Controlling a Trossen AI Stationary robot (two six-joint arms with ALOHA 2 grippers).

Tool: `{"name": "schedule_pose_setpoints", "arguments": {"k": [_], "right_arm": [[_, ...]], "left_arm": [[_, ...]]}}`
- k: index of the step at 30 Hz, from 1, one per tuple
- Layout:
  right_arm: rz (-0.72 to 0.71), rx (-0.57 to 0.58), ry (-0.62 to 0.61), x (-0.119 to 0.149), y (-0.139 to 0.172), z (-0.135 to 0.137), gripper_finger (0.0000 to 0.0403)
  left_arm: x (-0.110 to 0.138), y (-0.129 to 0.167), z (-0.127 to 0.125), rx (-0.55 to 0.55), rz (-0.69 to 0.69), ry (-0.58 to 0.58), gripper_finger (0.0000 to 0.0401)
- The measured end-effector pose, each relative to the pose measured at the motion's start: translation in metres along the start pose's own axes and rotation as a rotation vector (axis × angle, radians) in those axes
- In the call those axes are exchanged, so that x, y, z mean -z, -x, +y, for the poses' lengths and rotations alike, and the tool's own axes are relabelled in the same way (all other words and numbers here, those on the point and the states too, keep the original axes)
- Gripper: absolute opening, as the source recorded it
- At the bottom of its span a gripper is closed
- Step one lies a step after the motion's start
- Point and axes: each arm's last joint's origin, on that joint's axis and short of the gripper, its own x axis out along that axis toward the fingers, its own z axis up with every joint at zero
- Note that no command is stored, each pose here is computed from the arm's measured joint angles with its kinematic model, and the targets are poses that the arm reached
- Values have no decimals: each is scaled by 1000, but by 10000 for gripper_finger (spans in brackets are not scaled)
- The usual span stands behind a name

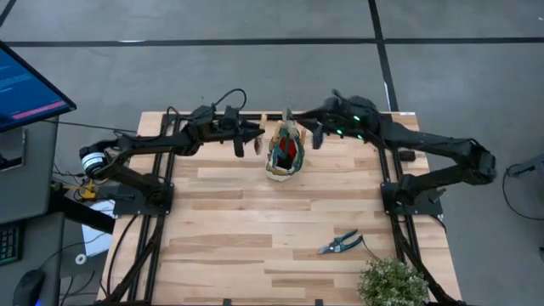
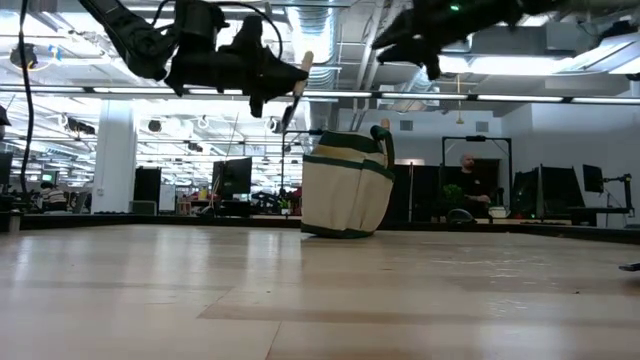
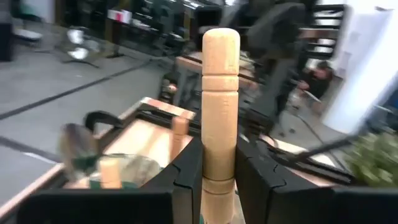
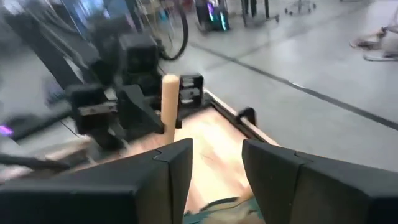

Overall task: Pick & Place Garden tools in Gardening bag
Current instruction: Put the brown trowel into the gardening bag

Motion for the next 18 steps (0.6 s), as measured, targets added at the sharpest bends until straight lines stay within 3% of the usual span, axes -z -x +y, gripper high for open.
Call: {"name": "schedule_pose_setpoints", "arguments": {"k": [4,9,13,18], "right_arm": [[179,31,99,-18,-31,8,145],[319,45,118,-31,-69,21,190],[310,31,175,-37,-88,36,220],[284,97,273,-38,-96,51,221]], "left_arm": [[-16,-2,1,-107,-83,41,66],[-30,-4,5,-296,-206,162,66],[-36,0,5,-392,-289,224,66],[-48,7,1,-421,-409,318,66]]}}
